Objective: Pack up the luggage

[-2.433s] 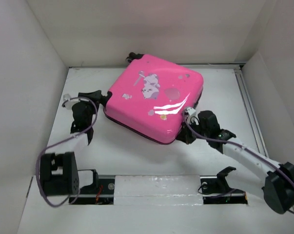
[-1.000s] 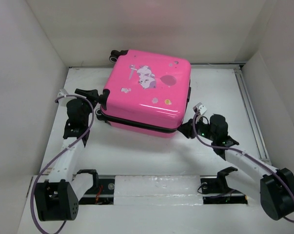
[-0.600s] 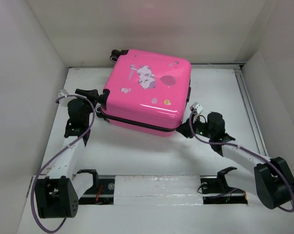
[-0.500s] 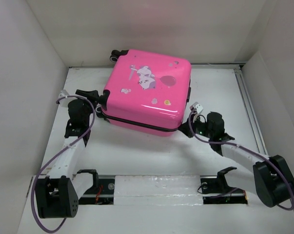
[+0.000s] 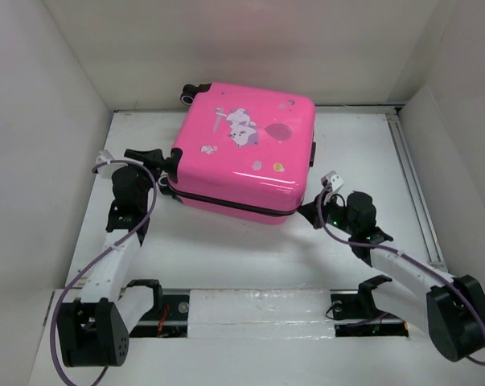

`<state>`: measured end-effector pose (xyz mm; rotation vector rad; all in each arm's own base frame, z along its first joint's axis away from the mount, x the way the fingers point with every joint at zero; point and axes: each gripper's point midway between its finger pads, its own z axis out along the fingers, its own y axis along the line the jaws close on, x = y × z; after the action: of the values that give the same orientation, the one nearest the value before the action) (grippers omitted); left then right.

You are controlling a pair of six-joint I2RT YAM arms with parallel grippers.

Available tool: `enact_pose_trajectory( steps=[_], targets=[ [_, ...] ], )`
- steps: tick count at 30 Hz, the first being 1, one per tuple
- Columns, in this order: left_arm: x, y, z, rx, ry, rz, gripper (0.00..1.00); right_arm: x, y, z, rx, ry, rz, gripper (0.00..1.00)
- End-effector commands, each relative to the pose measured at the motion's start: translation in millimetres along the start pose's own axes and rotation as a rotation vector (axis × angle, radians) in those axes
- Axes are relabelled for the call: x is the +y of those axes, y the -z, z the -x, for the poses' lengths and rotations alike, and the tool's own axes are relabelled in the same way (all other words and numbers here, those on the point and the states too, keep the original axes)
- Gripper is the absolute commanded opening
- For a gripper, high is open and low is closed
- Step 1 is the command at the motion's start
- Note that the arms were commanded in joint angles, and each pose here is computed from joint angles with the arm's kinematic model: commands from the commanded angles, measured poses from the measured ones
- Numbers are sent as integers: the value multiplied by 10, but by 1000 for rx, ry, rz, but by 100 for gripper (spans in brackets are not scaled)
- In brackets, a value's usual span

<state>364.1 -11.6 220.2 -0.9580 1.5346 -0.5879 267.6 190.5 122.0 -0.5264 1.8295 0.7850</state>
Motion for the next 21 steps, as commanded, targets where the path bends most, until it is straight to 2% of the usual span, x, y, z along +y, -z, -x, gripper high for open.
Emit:
enact_pose_trajectory(
  steps=[1, 6, 10, 14, 17, 19, 21],
  targets=[
    [-778, 245, 266, -44, 6, -246, 0, 142, 92, 524, -199, 93, 21, 0],
    [-732, 173, 380, -94, -31, -189, 0, 192, 176, 473, -183, 86, 18, 0],
    [-373, -2, 228, -87, -32, -82, 0, 331, 176, 373, -152, 74, 72, 0],
    [-190, -115, 107, -67, -33, -33, 0, 454, 200, 280, -116, 69, 98, 0],
    [-30, -210, 1, -47, -35, 13, 0, 395, 234, 275, -91, 54, 18, 0],
    [-18, -228, -34, -40, -22, 8, 0, 196, 241, 340, -114, 38, -100, 0],
    [-22, -228, -34, -40, -12, 7, 0, 141, 218, 366, -111, 43, -128, 24]
  ],
)
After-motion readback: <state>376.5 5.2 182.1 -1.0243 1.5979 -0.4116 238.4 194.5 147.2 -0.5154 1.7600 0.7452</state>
